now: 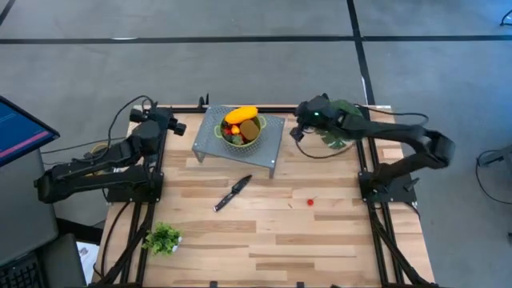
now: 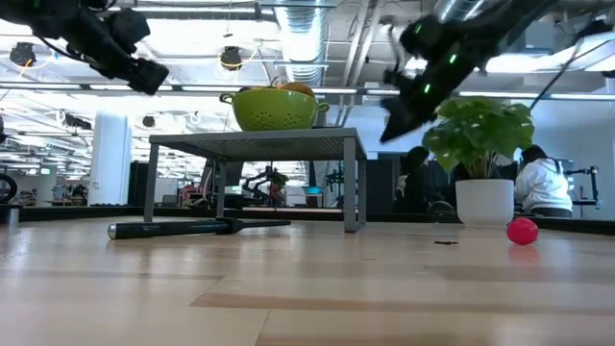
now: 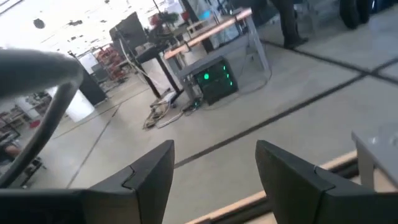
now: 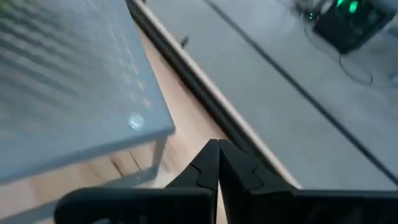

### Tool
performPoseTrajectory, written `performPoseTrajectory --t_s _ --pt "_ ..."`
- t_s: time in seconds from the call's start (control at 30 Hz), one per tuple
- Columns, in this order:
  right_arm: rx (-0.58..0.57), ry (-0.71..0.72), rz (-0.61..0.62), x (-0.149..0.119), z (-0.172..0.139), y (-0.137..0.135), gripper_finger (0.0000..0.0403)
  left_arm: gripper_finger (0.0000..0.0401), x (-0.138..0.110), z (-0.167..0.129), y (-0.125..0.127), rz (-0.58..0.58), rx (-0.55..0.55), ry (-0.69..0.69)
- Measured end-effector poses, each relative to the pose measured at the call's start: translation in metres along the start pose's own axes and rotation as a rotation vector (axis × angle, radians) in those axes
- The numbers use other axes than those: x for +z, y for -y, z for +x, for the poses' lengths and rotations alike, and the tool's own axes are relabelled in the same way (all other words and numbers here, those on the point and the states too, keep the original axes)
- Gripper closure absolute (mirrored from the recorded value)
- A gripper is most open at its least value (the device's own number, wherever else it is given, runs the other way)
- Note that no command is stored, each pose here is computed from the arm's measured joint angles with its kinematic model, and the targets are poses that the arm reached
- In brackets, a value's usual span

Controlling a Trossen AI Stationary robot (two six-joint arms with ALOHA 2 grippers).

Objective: Pick & Place Fruit
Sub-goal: Put the red cherry into the green strainer bowl on the shelf

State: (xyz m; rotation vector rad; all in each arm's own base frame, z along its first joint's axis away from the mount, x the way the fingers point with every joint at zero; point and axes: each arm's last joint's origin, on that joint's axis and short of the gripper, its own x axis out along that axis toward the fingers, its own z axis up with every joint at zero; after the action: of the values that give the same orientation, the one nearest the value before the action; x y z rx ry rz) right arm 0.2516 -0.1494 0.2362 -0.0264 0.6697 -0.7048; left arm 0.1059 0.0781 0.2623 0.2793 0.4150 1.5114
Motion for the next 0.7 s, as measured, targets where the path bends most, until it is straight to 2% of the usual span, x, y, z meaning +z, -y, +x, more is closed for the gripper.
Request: performPoseTrajectory --t_s 0.07,0.23,0.37,0.43,0.53,0.7 --pt "0.013 0.053 -0.007 0.008 -0.021 0.0 0.0403 0.0183 -0.003 0.002 0.004 0.023 -0.004 -0.023" --pt "0.079 0.212 -0.084 0.023 -0.071 -0.01 0.0403 0.0183 -0.012 0.01 0.026 0.013 -0.128 -0.08" --pt "0.127 0.299 -0.111 0.026 -0.104 -0.014 0.0403 0.0183 -0.018 0.018 0.039 -0.021 -0.141 -0.136" --pt "0.142 0.32 -0.098 0.026 -0.117 -0.013 0.0403 0.0183 -0.02 0.022 0.045 -0.059 -0.176 -0.161" --pt "0.162 0.34 -0.075 0.023 -0.133 -0.01 0.0403 0.0183 -0.026 0.028 0.053 -0.068 -0.172 -0.21" --pt "0.178 0.337 -0.077 0.018 -0.148 -0.009 0.0403 0.0183 -0.034 0.037 0.063 -0.102 -0.202 -0.275"
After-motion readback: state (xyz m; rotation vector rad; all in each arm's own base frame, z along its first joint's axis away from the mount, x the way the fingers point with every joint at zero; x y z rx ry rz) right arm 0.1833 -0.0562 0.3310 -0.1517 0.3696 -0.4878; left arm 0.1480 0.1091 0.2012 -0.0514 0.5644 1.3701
